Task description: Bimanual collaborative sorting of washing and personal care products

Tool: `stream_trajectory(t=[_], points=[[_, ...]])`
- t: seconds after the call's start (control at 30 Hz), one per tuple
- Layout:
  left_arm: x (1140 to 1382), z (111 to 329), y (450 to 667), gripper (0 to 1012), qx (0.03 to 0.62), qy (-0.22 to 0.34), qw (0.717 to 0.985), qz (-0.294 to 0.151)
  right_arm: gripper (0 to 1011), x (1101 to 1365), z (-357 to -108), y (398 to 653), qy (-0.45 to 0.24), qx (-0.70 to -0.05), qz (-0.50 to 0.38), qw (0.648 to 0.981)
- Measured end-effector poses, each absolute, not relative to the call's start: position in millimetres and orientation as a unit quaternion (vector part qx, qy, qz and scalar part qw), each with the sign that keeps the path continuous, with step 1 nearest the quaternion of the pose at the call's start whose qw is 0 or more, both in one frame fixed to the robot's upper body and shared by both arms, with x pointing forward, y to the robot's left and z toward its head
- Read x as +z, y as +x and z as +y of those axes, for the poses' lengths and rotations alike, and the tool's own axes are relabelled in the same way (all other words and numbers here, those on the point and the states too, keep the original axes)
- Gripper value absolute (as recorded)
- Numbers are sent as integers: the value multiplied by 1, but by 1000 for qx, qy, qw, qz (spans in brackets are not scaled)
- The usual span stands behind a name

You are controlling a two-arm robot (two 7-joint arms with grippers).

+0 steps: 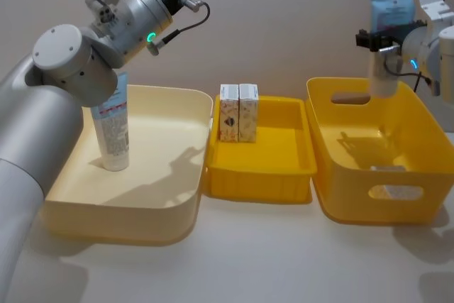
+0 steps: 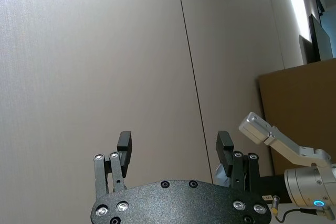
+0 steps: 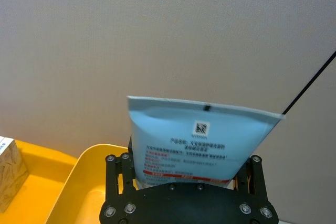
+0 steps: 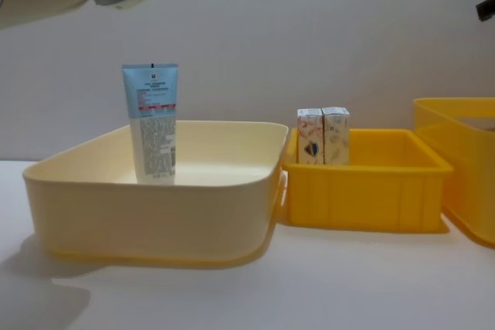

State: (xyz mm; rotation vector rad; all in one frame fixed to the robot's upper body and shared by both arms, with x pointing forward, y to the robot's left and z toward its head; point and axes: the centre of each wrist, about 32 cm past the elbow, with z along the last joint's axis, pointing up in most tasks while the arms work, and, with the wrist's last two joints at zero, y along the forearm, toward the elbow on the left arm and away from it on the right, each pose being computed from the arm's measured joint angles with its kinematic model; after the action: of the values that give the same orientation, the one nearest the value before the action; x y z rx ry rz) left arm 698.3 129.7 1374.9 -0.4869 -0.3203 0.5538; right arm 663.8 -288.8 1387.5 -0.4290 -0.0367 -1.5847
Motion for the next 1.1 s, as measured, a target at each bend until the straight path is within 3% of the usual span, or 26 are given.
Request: stream_trajectory(t=[0.17, 1.1], points=[[1375, 130, 698, 999, 269, -237, 920, -156, 1002, 1387, -289, 664, -192, -707, -14, 680], [1375, 130, 698, 1000, 269, -237, 920, -156, 1005, 1387, -291, 665, -207, -699, 1, 684]])
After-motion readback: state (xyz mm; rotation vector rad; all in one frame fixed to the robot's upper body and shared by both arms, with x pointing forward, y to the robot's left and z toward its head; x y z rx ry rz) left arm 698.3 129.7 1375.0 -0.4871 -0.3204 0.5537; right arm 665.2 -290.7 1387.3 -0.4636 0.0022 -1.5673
